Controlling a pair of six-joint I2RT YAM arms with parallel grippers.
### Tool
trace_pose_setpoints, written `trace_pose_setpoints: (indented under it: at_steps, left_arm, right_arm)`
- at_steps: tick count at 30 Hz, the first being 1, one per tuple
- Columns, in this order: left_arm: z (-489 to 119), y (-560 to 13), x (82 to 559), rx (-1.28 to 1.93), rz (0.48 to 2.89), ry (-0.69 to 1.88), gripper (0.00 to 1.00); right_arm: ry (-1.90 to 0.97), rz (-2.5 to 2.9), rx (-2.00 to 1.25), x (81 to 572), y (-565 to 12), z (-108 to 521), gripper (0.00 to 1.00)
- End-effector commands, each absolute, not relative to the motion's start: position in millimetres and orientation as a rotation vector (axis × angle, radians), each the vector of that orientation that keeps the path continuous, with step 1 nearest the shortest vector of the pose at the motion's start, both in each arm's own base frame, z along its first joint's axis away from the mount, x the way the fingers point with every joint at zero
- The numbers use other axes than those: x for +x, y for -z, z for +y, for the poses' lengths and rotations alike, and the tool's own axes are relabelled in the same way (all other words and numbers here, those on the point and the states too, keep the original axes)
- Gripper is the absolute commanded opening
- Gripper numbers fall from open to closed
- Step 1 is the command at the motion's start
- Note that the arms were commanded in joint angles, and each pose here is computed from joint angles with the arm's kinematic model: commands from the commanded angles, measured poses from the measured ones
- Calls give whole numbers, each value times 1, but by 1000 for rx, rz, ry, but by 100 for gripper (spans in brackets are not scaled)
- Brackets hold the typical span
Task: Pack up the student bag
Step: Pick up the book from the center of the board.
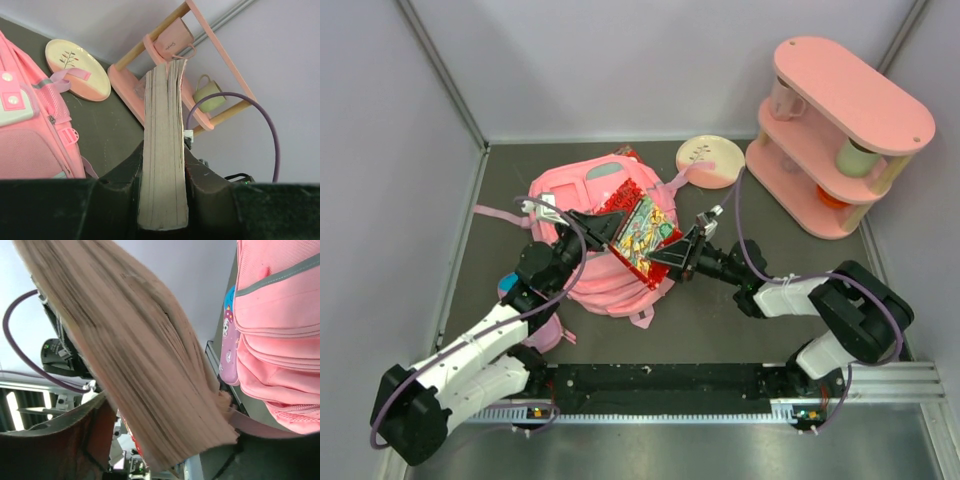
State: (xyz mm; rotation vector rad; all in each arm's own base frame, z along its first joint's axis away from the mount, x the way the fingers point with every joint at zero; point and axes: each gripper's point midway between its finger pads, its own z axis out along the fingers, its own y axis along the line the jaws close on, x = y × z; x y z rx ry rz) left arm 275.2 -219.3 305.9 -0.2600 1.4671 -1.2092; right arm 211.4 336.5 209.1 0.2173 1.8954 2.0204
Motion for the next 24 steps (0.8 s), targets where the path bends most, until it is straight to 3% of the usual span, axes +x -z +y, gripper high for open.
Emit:
trace_pose_setpoints:
  at_steps: [1,3,4,5,7,8,11,15,24]
  left_arm:
    - [-217,-353,263,-246,1291,1335,0]
    - [-217,-349,264,-249,1310,1320,0]
    - [-216,-350,264,-253,1311,1316,13]
    - [-215,-349,264,-255,1315,1310,21]
    - [-214,-344,265,-255,1338,1286,46]
    - [-214,-341,266,-251,1349,1275,64]
    - [-215,-337,267,-231,1385,1244,82]
    - [-214,-330,271,-215,1427,1193,91]
    - [-211,-327,276,-10,1557,973,94]
  right_arm:
    - [-2135,1587,100,205,-268,333,40]
    - [-2126,1572,105,205,-267,329,22]
    - [-2116,1574,109,205,-266,328,8]
    - [-2102,1572,98,204,-266,327,3]
    - [-2074,1603,96,204,-261,328,0]
    - [-2060,1591,75,203,-263,326,0]
    - [-2026,1613,31,200,-261,327,0]
    - [-1993,1614,-46,193,-266,326,0]
    - [-1767,1709,-151,192,-255,318,0]
